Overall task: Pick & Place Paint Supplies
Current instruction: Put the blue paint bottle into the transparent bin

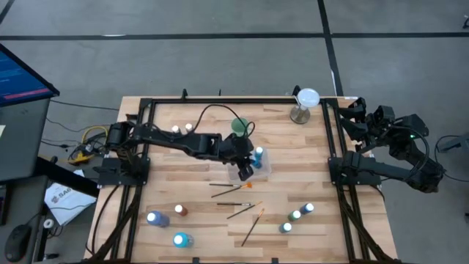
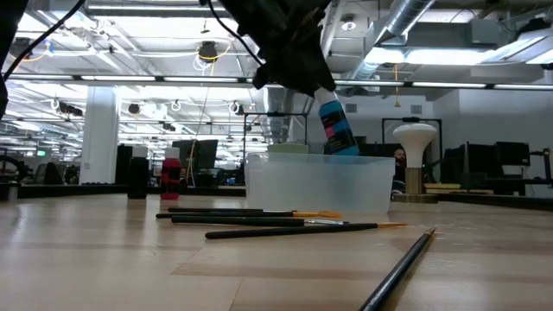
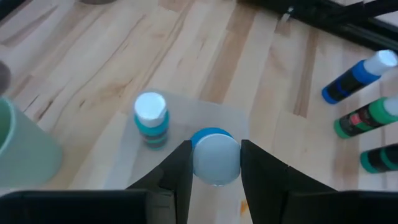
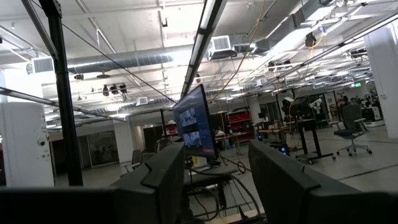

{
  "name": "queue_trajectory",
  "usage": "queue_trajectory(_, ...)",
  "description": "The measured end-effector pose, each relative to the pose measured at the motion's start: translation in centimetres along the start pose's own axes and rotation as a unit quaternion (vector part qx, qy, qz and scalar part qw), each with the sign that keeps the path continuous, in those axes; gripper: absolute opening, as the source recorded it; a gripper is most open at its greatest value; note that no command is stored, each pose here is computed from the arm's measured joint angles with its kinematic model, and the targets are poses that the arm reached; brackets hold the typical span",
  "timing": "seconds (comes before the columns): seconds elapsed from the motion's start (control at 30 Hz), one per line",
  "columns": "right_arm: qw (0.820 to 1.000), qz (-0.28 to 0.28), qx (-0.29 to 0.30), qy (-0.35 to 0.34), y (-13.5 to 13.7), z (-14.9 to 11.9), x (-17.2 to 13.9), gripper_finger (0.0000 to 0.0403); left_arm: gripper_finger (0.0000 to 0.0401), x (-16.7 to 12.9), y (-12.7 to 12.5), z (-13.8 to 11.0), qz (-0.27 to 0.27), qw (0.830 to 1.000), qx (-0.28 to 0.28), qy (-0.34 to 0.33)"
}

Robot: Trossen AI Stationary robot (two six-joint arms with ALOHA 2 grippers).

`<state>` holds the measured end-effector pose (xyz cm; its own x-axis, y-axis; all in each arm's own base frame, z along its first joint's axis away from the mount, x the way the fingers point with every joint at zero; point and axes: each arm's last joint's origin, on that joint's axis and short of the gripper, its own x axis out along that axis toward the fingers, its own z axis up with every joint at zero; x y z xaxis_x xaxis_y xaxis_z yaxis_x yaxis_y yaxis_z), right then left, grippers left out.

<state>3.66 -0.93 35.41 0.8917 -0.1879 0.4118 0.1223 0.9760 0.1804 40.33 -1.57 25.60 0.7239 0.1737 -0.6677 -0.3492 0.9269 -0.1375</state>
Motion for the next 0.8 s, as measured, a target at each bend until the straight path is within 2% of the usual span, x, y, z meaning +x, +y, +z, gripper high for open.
queue_trajectory(0.3, 1.0, 0.0, 0.0, 0.0, 0.0, 0.0, 0.0, 0.0172, 0.0107, 0.0, -0.1, 0.1, -0.002, 1.0, 0.019, -0.006)
queue_trajectory(0.53, 1.0, 0.0, 0.0, 0.0, 0.0, 0.0, 0.0, 0.0172, 0.0107, -0.5, -0.2, 1.1, -0.003, 0.998, 0.051, -0.023)
queue_trajectory(0.8, 1.0, 0.0, 0.0, 0.0, 0.0, 0.0, 0.0, 0.0172, 0.0107, -0.5, 0.0, 1.1, 0.002, 0.998, 0.055, -0.019)
